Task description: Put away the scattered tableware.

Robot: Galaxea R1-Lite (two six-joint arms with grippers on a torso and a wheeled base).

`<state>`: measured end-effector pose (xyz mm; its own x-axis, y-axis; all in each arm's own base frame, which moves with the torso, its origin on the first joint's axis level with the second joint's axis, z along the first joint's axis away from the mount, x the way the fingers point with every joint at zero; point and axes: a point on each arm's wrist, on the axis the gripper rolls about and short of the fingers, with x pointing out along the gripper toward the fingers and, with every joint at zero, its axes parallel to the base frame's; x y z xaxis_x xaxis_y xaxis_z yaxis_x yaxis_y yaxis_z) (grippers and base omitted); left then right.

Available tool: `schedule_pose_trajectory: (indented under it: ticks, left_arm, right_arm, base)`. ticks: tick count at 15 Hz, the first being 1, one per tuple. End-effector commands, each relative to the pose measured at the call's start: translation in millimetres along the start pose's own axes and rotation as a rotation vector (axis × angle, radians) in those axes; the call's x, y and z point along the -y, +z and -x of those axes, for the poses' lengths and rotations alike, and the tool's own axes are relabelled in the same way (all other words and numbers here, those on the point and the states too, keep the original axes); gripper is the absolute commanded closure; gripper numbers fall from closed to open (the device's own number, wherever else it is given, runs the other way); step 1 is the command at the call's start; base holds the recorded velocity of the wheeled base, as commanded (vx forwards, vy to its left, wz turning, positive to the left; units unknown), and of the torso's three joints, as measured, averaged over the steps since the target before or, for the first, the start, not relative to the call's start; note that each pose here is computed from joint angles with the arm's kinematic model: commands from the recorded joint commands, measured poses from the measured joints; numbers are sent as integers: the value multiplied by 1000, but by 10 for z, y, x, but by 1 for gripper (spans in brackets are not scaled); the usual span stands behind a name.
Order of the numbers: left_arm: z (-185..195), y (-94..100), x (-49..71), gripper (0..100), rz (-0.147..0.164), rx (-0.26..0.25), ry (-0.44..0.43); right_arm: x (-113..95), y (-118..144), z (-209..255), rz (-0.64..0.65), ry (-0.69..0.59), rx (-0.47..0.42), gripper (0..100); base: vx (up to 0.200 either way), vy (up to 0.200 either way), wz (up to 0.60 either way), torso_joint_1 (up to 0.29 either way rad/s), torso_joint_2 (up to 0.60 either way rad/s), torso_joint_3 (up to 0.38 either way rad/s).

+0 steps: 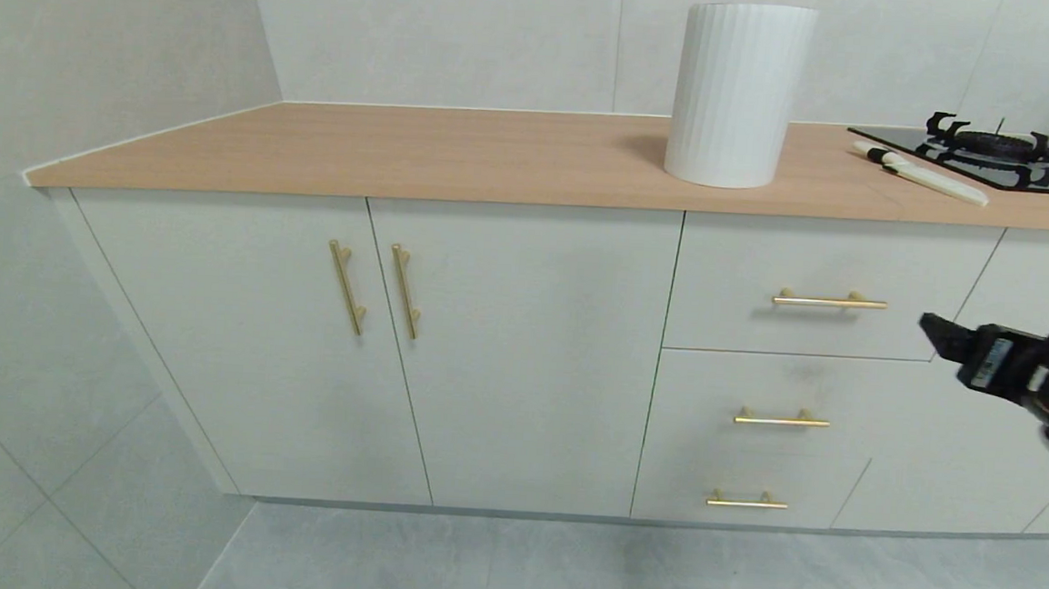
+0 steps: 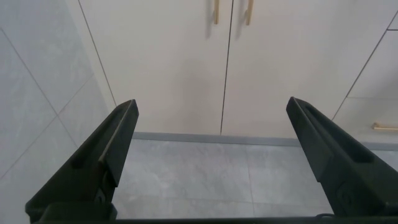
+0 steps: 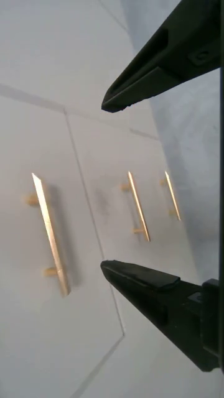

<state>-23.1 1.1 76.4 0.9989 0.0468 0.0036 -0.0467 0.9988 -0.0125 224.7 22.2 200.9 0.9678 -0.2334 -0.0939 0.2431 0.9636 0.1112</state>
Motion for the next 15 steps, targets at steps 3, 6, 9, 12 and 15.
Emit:
schedule_pose_trajectory:
  ticks: [3, 6, 9, 12, 15]
  left_arm:
    - [0, 0, 0, 0, 0, -1, 1]
    - [-2, -4, 0, 0, 0, -2, 1]
    - [0, 0, 0, 0, 1, -1, 1]
    - [-2, -4, 0, 0, 1, -2, 1]
    - [0, 0, 0, 0, 0, -1, 1]
  right_arm:
    - [621, -155, 1511, 92, -7, 234, 0]
    - [905, -440, 2097, 219, -101, 237, 0]
    - [1038, -511, 2407, 231, -163, 237, 0]
    - [1061, -771, 2504, 234, -266, 230, 0]
    - [1056, -999, 2388, 228, -244, 213, 0]
  base:
    - [0, 0, 0, 0, 0, 0]
    - [0, 0, 0, 0, 0, 0]
    - [0, 0, 0, 0, 0, 0]
    - [0, 0, 0, 0, 0, 0]
    - [0, 0, 0, 0, 0, 0]
